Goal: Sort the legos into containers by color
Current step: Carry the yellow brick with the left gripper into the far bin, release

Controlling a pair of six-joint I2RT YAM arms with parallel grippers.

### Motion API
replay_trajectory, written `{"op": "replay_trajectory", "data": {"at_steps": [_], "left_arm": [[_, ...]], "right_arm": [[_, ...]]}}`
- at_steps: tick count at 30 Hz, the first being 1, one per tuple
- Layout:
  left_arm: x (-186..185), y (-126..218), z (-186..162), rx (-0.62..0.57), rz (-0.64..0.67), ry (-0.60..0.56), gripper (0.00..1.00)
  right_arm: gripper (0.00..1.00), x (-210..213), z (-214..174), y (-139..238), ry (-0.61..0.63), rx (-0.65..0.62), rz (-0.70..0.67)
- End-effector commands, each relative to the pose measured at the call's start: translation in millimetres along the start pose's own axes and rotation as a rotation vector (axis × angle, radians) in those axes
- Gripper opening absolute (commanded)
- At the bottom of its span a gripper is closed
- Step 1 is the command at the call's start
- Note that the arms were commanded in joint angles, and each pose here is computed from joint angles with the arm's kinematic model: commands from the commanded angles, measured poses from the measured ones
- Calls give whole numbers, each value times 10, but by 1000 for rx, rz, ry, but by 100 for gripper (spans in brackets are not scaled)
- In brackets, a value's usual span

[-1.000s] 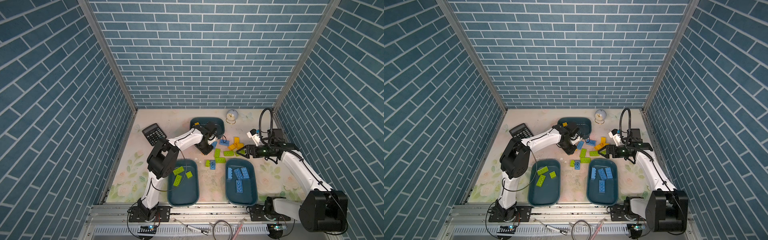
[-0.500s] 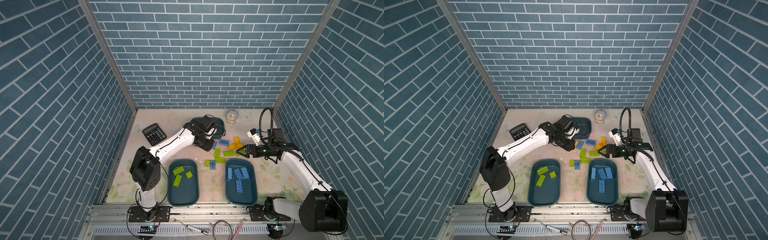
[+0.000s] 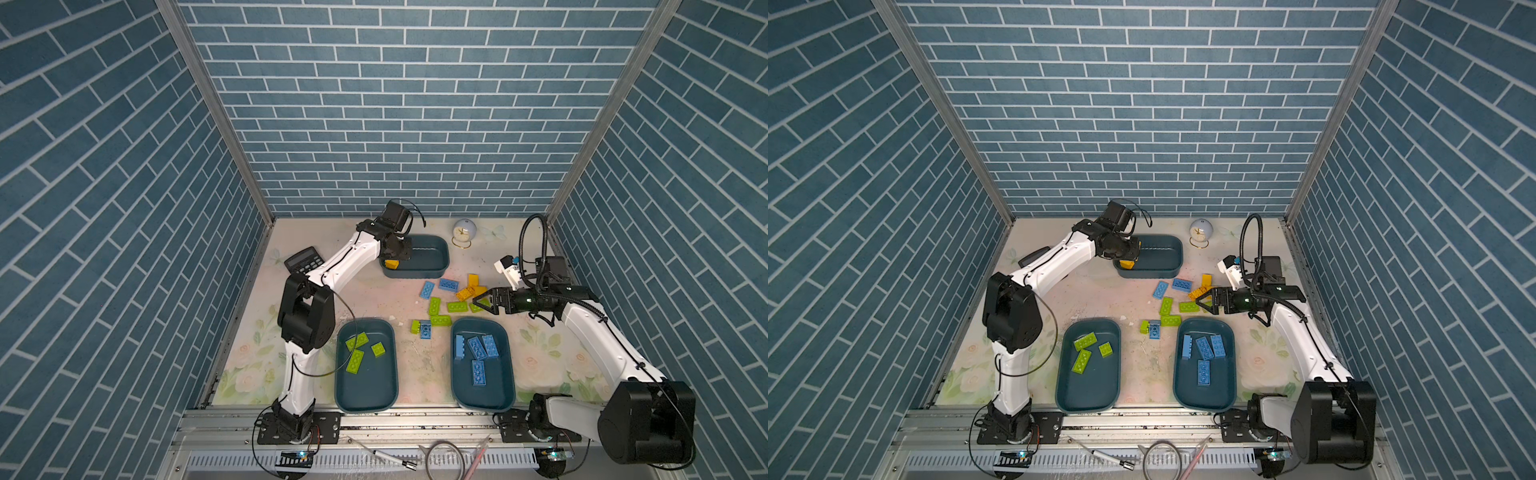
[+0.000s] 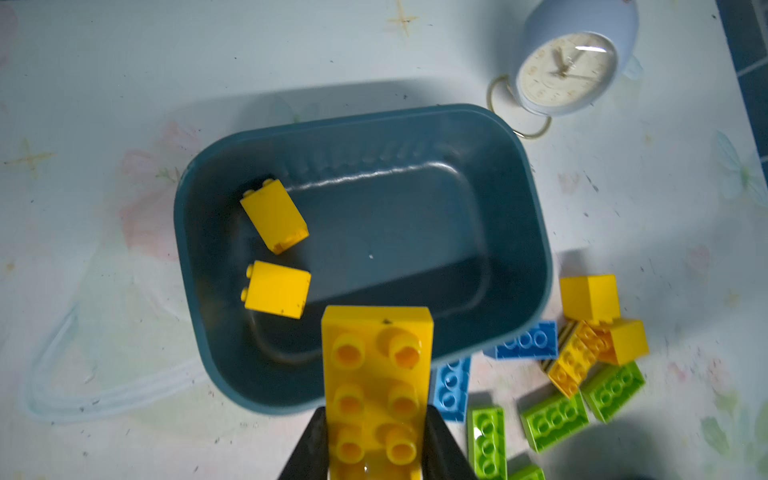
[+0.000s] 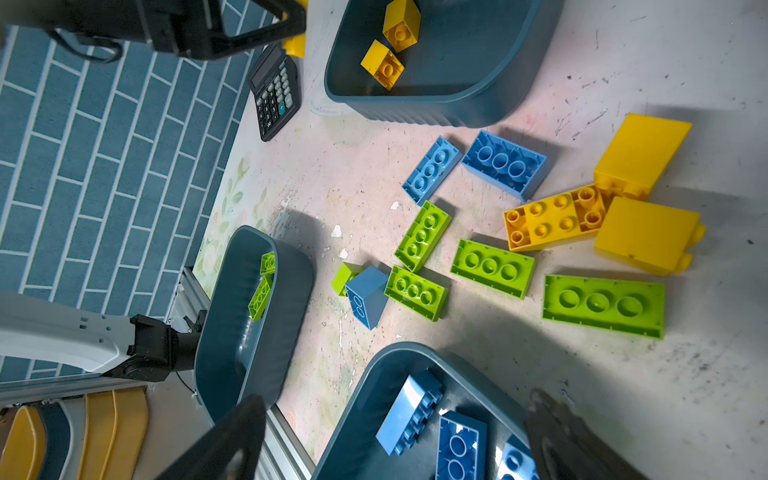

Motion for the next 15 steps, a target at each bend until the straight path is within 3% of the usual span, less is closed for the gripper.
{"op": "replay_trajectory", "data": {"at_steps": [1,15], "left_arm": [[39,-179,178,-35,8,76,32],[94,-908,265,17,65,79,36]], "right_arm": [[97,8,68,16,20,-11,-5],[97,-8,90,32,19,-1,-20]]}}
Point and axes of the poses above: each gripper's point midway between its finger pads, its own y axis back along the fingers, its own x axis along the line the jaws close on, z = x × y, the point moved 6 cm from there along y, back along the fingers, and after that the axes turned 13 degrees about y, right-handed, at the moved point
